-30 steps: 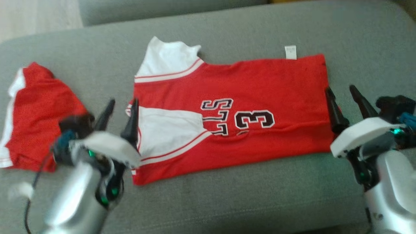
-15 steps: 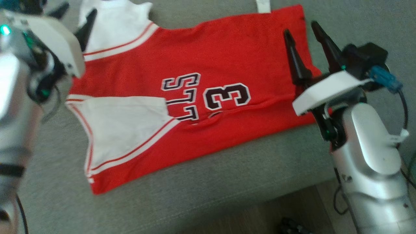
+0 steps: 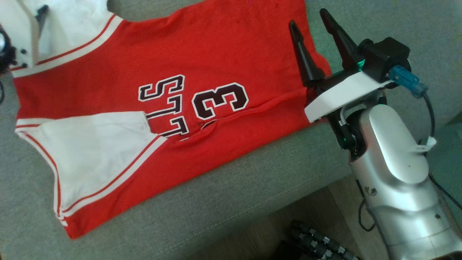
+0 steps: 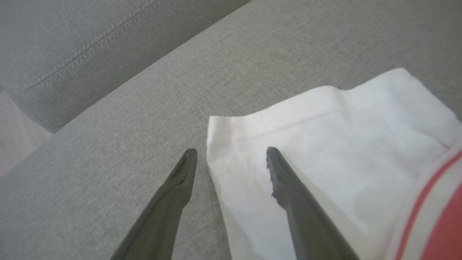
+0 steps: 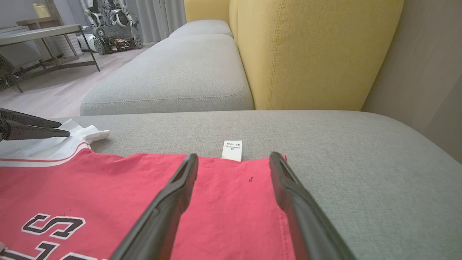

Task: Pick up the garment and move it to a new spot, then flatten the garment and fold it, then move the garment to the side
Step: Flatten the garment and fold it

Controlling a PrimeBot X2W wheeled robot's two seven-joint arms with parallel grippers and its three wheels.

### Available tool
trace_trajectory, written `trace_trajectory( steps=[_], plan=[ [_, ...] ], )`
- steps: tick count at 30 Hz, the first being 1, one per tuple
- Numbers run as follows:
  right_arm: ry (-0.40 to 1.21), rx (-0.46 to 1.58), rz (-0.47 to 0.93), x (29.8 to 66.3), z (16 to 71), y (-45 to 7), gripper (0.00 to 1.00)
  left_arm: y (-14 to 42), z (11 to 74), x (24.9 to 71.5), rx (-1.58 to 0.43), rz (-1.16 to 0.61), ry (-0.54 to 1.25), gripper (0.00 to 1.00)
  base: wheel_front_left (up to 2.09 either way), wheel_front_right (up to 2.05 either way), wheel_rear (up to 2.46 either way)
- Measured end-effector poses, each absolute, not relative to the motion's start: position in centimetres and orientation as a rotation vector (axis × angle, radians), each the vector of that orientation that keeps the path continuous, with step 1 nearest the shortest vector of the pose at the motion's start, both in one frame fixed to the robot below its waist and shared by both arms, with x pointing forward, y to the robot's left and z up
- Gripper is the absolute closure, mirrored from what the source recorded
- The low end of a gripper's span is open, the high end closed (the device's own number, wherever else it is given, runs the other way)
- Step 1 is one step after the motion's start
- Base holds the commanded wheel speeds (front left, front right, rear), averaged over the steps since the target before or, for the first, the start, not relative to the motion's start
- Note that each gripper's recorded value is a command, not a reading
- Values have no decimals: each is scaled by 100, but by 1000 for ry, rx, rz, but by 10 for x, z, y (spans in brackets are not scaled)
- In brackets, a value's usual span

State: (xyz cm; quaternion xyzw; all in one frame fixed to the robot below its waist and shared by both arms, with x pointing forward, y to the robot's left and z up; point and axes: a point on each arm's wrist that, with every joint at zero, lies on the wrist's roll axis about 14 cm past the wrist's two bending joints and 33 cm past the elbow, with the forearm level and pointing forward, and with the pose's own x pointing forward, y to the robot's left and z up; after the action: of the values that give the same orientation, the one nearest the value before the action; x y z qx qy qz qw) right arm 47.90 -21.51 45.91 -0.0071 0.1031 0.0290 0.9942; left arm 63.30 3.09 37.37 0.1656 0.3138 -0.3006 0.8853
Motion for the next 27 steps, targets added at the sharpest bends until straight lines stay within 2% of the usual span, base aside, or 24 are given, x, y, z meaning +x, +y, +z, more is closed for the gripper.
trace_trajectory(
  steps=[8,9,10,11,17,27],
  plan=[
    [217,1,50,479,453,-218,0,32,364,642,334,-605,652,0,0,0,0],
    [218,2,51,479,452,-217,0,29,364,640,314,-610,653,3,0,0,0],
    [219,1,53,480,452,-216,0,26,363,638,296,-616,659,95,0,0,0],
    [219,-2,56,481,451,-215,0,22,363,635,280,-625,662,100,0,0,0],
    [205,-2,71,493,454,-209,0,20,376,629,227,-644,610,100,0,0,0],
    [259,-12,92,514,454,-211,0,35,436,623,117,-632,380,100,0,0,0]
  ],
)
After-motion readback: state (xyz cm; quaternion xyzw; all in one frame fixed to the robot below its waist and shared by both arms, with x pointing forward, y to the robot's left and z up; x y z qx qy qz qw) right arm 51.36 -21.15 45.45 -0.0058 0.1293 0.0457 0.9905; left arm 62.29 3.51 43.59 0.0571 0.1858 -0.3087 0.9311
